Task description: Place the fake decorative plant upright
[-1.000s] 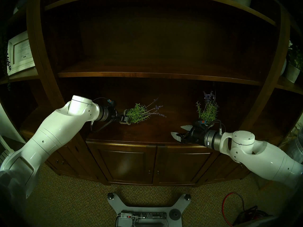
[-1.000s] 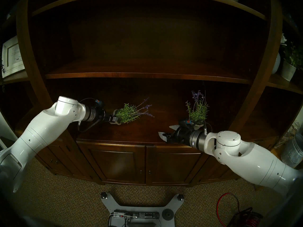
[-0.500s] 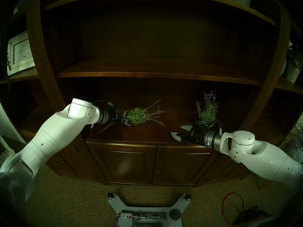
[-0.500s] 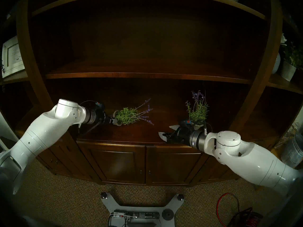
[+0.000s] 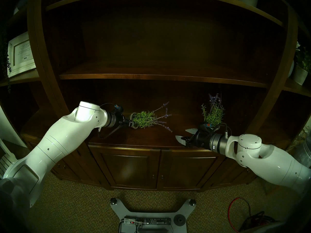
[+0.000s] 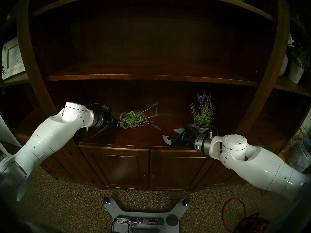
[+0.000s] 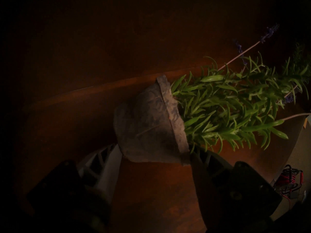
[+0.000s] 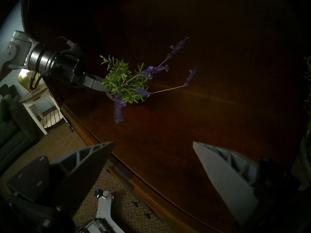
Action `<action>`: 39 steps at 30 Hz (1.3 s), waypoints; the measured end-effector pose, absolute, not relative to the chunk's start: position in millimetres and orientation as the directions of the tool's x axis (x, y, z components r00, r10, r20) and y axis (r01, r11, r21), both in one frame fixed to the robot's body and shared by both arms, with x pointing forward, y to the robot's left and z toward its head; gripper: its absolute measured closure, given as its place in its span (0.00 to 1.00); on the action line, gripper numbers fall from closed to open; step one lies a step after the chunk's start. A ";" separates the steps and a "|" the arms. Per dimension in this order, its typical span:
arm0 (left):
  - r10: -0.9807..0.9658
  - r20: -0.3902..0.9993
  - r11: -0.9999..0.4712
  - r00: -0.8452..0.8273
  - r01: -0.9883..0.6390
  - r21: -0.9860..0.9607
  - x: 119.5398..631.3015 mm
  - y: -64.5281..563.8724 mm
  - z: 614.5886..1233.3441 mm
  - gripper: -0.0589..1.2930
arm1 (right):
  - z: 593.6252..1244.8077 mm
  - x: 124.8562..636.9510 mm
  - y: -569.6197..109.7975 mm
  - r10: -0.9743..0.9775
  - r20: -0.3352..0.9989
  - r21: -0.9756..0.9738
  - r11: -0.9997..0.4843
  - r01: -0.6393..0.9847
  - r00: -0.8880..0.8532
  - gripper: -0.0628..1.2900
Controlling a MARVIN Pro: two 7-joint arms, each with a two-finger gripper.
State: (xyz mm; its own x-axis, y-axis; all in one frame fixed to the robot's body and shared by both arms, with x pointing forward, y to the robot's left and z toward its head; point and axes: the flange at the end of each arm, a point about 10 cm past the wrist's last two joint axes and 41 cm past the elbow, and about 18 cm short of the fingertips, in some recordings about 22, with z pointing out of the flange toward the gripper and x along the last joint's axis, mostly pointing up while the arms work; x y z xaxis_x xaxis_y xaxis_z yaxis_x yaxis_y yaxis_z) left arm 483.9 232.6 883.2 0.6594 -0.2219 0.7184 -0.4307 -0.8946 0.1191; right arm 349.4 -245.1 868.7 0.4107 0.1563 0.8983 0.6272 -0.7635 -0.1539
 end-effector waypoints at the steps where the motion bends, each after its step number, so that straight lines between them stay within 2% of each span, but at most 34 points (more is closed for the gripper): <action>1: -0.222 0.717 -0.894 0.660 -0.431 0.120 484.4 229.4 883.6 0.42 | 868.7 349.4 -245.1 0.156 0.898 -0.154 -0.764 0.627 0.411 0.05; 20: -0.221 0.698 -0.879 0.681 -0.449 0.160 486.0 184.7 889.5 0.42 | 868.6 349.4 -245.1 0.156 0.898 -0.154 -0.763 0.627 0.411 0.05; 39: -0.055 0.677 -0.834 0.734 -0.407 0.373 487.6 187.1 908.8 0.42 | 868.6 349.4 -245.1 0.156 0.898 -0.154 -0.763 0.627 0.411 0.05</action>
State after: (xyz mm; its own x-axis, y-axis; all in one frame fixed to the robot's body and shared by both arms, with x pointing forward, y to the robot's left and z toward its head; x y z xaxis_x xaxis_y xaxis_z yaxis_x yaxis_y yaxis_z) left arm 487.6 187.1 908.8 0.7336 -0.0548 0.6774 -0.4067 -0.8339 0.3730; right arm 349.4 -245.1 868.6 0.4110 0.1565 0.8981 0.6272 -0.7635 -0.1540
